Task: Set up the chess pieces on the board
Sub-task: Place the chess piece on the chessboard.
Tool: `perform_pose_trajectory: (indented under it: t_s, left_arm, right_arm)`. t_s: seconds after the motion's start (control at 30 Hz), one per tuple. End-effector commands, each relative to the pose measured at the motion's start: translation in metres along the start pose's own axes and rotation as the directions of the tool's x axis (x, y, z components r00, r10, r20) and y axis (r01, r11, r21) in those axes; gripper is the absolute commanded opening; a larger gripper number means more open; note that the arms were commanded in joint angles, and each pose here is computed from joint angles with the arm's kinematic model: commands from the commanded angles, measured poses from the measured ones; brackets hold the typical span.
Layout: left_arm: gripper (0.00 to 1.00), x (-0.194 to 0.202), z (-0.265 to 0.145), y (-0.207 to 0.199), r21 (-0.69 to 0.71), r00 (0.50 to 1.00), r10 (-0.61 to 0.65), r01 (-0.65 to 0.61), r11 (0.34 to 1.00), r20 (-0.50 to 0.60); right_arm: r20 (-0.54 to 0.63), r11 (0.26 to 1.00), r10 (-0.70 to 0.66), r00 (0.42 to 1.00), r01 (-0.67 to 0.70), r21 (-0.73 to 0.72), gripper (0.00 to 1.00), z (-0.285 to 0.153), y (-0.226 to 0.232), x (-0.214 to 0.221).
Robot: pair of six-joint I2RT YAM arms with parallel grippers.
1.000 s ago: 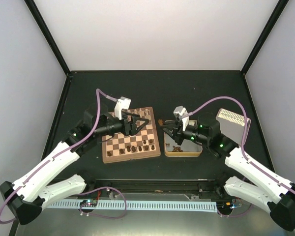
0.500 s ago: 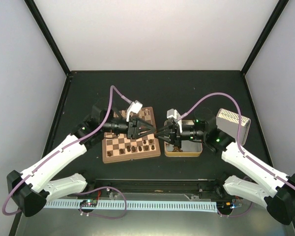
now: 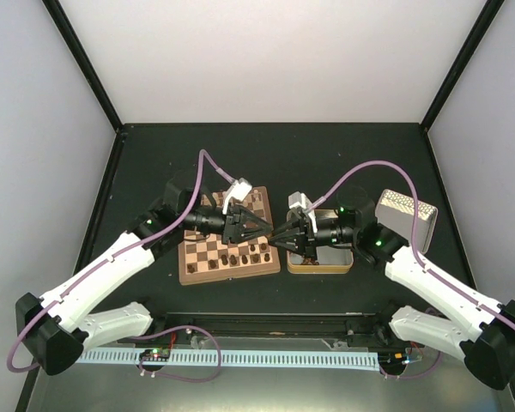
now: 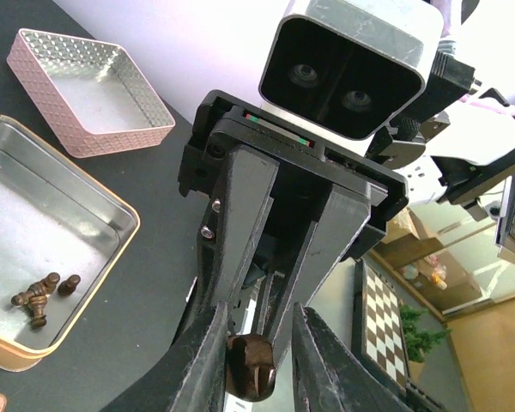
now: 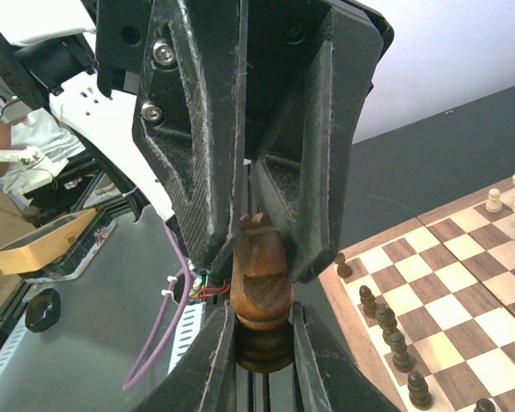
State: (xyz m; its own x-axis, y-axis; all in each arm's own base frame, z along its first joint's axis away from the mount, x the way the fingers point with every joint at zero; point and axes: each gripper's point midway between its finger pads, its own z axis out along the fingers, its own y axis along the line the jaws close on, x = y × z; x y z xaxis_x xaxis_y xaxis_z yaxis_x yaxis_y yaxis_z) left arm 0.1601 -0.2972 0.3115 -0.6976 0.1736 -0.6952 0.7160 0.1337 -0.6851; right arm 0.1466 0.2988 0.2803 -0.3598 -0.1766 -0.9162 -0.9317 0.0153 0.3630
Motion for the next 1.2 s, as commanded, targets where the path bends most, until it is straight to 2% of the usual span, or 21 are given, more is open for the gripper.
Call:
perform_pose_trajectory:
  t_s: [0.0, 0.3, 0.4, 0.53, 0.67, 0.77, 0.93, 1.0, 1.07, 1.17]
  left_arm:
    - [0.22, 0.006, 0.0, -0.008, 0.044, 0.999, 0.018, -0.016, 0.999, -0.042]
    - [0.03, 0.012, 0.003, -0.003, 0.041, 0.998, 0.016, -0.013, 0.999, -0.068]
    - [0.02, 0.012, 0.003, -0.001, 0.026, 0.998, 0.019, -0.018, 1.0, -0.066]
    - [0.01, 0.009, 0.0, 0.011, -0.063, 0.999, 0.022, -0.025, 0.998, -0.046]
    - [0.02, 0.002, -0.011, 0.046, -0.286, 1.0, 0.004, -0.003, 0.958, 0.002]
    - [0.01, 0.001, -0.032, 0.084, -0.511, 0.998, -0.028, 0.055, 0.858, 0.06]
    - [0.02, 0.027, -0.085, 0.144, -0.819, 0.987, -0.113, 0.16, 0.55, 0.117]
    - [0.02, 0.042, -0.101, 0.157, -0.876, 0.979, -0.16, 0.184, 0.447, 0.124]
    - [0.02, 0.057, -0.113, 0.165, -0.908, 0.972, -0.198, 0.195, 0.372, 0.128]
    - [0.01, 0.075, -0.124, 0.174, -0.928, 0.963, -0.227, 0.213, 0.305, 0.146]
  right_arm:
    - [0.023, 1.0, -0.017, 1.0, 0.017, -0.005, 0.04, 0.0, 0.003, -0.014]
    - [0.029, 1.0, -0.011, 1.0, 0.011, 0.007, 0.05, 0.001, 0.001, -0.015]
    - [0.028, 1.0, 0.003, 1.0, -0.004, 0.028, 0.1, 0.001, -0.004, -0.015]
    - [0.013, 0.996, 0.048, 0.999, -0.049, 0.076, 0.3, 0.003, -0.015, -0.007]
    - [0.005, 0.986, 0.07, 0.998, -0.07, 0.152, 0.53, 0.001, -0.03, 0.009]
    - [0.024, 0.974, 0.071, 0.997, -0.075, 0.216, 0.65, -0.005, -0.037, 0.015]
    - [0.077, 0.93, 0.079, 0.994, -0.102, 0.354, 0.7, -0.019, -0.054, 0.015]
    - [0.093, 0.91, 0.096, 0.991, -0.125, 0.394, 0.7, -0.023, -0.062, 0.015]
    - [0.105, 0.895, 0.113, 0.988, -0.147, 0.421, 0.7, -0.024, -0.068, 0.016]
    - [0.115, 0.876, 0.141, 0.983, -0.178, 0.449, 0.7, -0.024, -0.076, 0.019]
